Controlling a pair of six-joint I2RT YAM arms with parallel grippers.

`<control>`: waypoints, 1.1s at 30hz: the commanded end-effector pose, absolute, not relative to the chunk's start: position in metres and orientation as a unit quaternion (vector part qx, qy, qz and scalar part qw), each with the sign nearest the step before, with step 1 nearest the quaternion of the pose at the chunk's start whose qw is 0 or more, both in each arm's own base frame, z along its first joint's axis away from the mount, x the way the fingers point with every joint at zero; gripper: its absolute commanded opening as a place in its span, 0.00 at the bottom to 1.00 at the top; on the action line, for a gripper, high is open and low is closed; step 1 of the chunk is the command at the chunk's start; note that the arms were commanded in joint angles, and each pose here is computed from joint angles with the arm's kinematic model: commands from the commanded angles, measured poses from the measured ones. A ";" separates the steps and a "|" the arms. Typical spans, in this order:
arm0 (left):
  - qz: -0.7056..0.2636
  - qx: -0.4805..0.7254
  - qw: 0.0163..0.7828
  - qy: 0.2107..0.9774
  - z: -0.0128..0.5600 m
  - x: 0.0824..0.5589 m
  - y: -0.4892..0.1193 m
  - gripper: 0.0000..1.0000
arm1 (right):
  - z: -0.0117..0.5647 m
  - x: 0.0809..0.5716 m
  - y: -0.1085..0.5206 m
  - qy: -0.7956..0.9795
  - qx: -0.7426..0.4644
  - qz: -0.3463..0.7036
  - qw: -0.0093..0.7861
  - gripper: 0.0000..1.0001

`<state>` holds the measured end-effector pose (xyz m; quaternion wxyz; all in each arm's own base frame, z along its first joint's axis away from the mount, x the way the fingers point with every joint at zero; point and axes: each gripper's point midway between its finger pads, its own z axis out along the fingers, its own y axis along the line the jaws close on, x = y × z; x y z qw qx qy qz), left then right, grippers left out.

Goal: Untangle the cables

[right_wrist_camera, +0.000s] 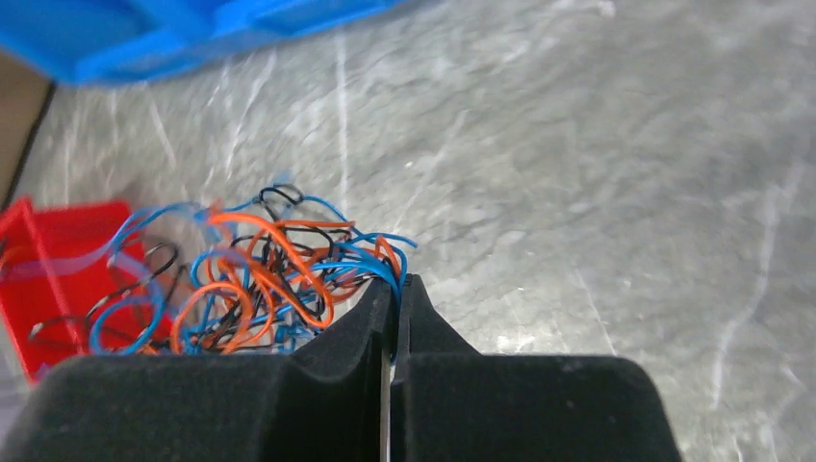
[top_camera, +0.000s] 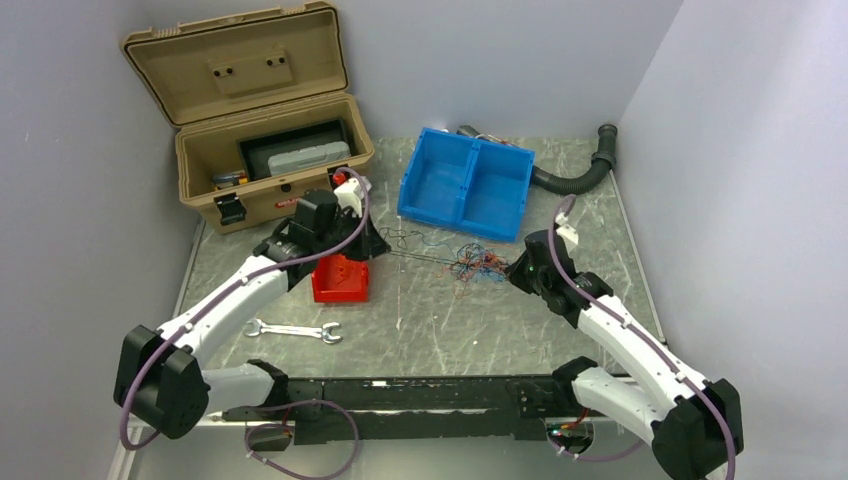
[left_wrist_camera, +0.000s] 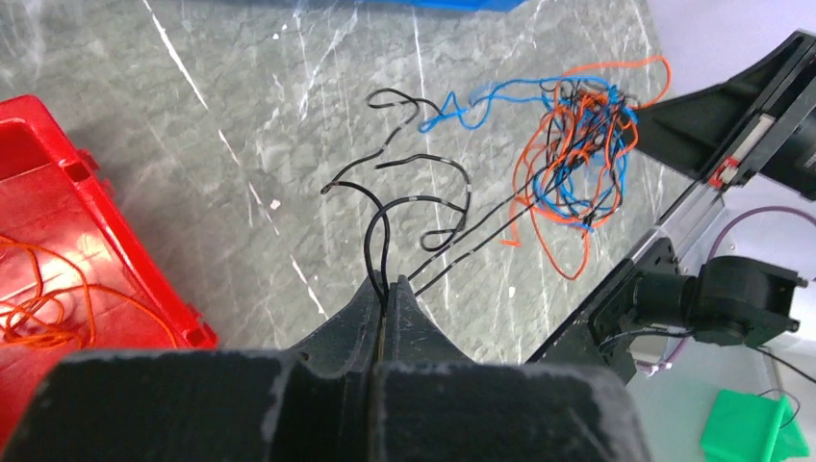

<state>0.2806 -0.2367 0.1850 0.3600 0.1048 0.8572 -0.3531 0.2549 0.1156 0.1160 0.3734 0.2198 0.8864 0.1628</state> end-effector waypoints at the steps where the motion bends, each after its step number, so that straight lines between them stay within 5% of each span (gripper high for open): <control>1: -0.278 0.083 0.406 0.866 0.192 0.293 -0.195 0.00 | 0.103 0.226 0.011 0.846 0.371 -0.064 0.379 0.00; 8: -0.270 0.085 0.403 0.870 0.195 0.293 -0.192 0.00 | 0.115 0.219 -0.009 0.813 0.411 -0.087 0.403 0.00; 13: -0.213 0.048 0.412 0.885 0.194 0.300 -0.168 0.00 | 0.130 0.187 -0.048 0.731 0.511 -0.132 0.433 0.17; 17: -0.301 0.102 0.416 0.852 0.209 0.291 -0.199 0.00 | 0.141 0.218 -0.021 0.771 0.424 -0.052 0.473 0.26; 21: -0.418 0.194 0.397 0.794 0.231 0.269 -0.245 0.00 | 0.156 0.244 0.024 0.825 0.286 0.040 0.487 0.68; 26: -0.419 0.279 0.389 0.771 0.242 0.247 -0.285 0.00 | 0.175 0.255 0.100 0.833 0.108 0.206 0.501 0.87; 33: -0.430 0.288 0.396 0.759 0.257 0.245 -0.296 0.00 | 0.158 0.257 0.155 0.850 0.020 0.282 0.445 0.90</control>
